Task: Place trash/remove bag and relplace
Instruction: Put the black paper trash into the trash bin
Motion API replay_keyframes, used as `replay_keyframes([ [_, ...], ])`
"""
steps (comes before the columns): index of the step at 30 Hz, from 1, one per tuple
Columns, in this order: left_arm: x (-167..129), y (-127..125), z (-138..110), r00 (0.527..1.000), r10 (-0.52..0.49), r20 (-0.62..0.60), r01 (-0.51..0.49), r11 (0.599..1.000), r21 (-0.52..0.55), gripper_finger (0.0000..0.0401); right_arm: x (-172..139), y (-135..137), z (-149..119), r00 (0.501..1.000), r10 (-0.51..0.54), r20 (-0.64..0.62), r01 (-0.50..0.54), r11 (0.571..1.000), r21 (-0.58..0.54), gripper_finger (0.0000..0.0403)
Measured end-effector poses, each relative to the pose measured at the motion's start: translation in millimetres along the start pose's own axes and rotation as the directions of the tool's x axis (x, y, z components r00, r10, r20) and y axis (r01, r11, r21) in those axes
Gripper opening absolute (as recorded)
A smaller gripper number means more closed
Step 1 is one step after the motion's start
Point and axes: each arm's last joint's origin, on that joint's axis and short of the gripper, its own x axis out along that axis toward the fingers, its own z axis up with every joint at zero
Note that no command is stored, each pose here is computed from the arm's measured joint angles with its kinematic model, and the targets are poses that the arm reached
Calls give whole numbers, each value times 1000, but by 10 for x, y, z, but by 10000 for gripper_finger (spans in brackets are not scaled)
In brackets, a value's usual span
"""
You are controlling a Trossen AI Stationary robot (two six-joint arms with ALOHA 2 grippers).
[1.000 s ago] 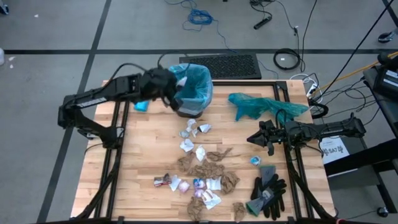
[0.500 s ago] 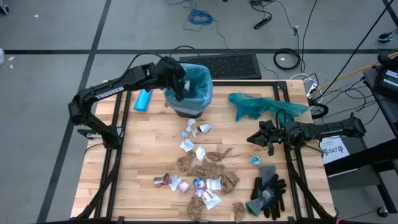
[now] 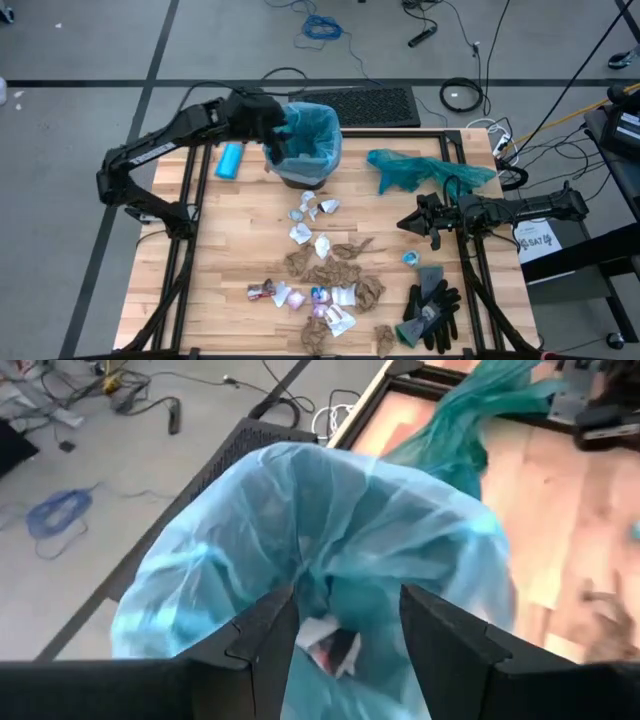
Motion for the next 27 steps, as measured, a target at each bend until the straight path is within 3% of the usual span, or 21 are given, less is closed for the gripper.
replay_keyframes([
  [6, -506, -106, -171, 999, -52, -16, 50, 992, -115, 180, 0, 0, 0, 1000, 0, 0, 0, 1000, 0, 0],
  [11, -678, -331, -399, 996, -74, -58, 58, 967, -250, 180, 0, 0, 0, 1000, 0, 0, 0, 1000, 0, 0],
  [17, -592, -744, -752, 974, -92, -207, -1, 911, -413, 180, 0, 0, 0, 1000, 0, 0, 0, 1000, 0, 0],
  [27, -279, -1623, -1439, 908, -175, -382, -113, 774, -623, 180, 0, -1, 1, 1000, -4, 3, 4, 999, -38, 0],
])
